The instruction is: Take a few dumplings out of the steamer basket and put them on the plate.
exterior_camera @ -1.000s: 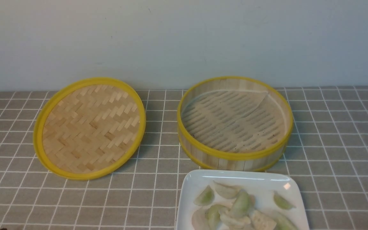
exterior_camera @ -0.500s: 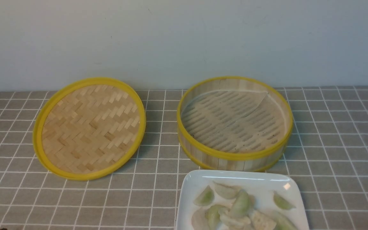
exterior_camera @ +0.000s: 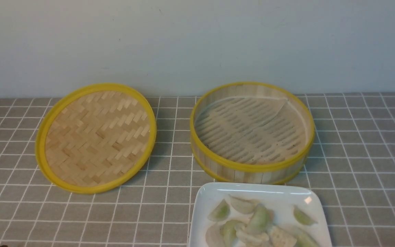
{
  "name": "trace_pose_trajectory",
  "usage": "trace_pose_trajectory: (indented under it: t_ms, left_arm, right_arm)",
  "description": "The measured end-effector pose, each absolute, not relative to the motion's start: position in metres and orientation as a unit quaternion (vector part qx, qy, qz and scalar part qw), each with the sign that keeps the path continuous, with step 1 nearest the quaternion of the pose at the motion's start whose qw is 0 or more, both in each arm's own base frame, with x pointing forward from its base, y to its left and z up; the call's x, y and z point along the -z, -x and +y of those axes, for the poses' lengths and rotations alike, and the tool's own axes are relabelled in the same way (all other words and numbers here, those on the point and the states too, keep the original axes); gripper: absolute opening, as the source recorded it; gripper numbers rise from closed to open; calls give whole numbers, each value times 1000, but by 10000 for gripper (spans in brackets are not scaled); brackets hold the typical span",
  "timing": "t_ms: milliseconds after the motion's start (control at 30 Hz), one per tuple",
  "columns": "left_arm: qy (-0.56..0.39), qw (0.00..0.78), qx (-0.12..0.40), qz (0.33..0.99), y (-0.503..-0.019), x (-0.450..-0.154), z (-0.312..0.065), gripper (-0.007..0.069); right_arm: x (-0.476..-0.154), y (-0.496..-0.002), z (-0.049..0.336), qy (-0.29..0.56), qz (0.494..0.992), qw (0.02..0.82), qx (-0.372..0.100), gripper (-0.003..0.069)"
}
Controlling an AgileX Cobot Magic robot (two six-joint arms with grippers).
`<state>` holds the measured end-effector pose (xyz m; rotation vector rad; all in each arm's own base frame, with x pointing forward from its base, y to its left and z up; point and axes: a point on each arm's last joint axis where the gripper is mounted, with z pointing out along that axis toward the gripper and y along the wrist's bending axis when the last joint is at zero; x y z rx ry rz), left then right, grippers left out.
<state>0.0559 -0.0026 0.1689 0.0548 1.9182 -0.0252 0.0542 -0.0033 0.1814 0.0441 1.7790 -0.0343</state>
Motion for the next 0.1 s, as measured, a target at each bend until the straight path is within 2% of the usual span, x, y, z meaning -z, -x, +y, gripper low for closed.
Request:
trace_pose_trajectory:
  t_ms: [100]
  left_arm:
    - [-23, 574, 11, 819, -56, -169, -3, -5]
  right_arm:
    - [-181, -54, -3, -19, 777, 629, 15, -14]
